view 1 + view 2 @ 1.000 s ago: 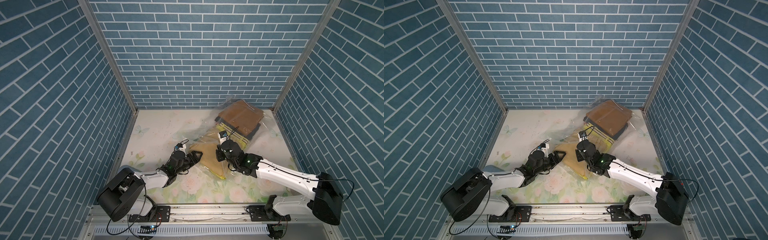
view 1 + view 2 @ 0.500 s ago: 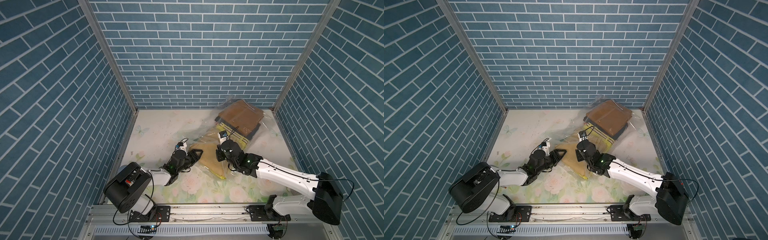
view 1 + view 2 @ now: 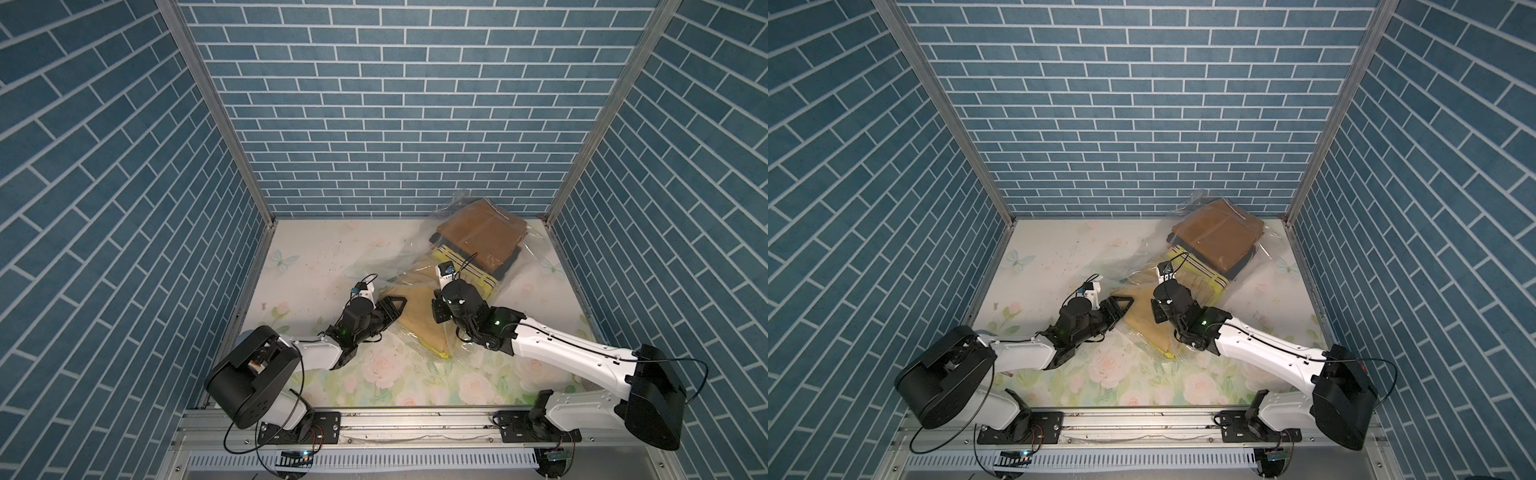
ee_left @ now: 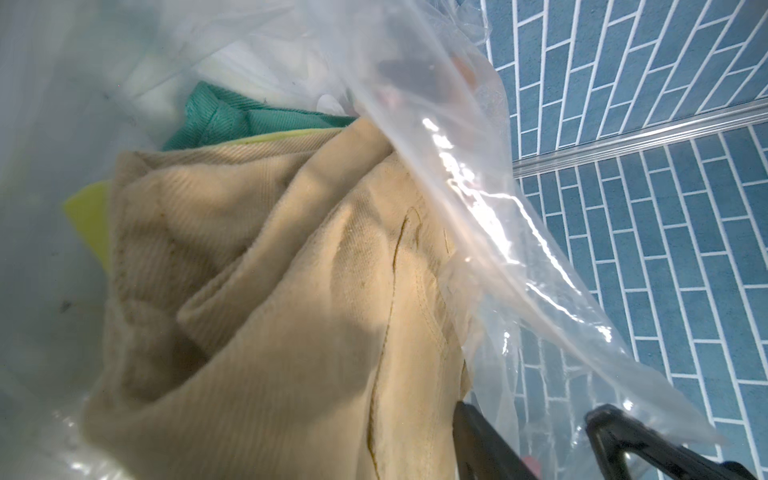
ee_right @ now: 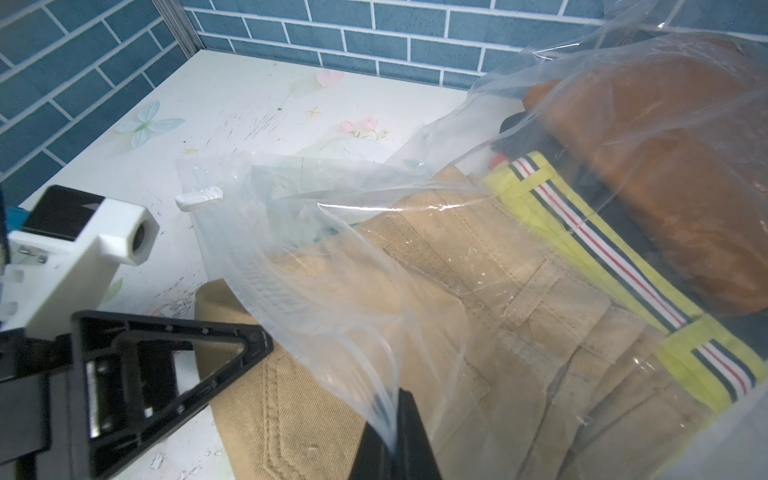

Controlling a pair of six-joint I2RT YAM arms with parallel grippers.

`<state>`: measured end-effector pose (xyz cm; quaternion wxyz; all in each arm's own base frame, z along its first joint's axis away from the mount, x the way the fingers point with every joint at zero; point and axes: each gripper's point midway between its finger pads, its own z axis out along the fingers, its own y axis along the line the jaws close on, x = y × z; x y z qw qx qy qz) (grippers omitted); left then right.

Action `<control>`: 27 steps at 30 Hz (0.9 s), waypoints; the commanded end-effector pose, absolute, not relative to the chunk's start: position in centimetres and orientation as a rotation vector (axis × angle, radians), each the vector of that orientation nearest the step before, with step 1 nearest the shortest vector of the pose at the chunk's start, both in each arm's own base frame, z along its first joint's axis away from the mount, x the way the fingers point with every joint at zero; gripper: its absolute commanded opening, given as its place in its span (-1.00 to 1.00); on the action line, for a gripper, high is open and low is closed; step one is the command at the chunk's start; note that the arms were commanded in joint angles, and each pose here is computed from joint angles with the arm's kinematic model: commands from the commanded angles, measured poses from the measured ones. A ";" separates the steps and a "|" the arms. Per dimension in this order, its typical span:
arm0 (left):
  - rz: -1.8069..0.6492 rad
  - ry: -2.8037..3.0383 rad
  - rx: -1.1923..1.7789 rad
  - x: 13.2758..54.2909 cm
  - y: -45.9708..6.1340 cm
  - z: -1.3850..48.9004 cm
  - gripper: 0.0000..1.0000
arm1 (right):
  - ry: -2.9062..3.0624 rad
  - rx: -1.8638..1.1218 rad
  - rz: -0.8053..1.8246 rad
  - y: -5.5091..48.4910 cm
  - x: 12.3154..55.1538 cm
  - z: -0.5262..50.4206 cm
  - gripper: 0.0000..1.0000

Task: Take the trousers out of the vacuum bag
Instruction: Take out the trousers from the vacuum bag.

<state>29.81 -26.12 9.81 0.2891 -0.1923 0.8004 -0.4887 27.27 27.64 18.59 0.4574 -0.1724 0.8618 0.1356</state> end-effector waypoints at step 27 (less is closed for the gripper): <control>-1.325 2.059 -0.391 31.4 -27.7 13.0 -0.18 | 2.126 -0.395 0.336 27.4 27.4 18.6 -1.00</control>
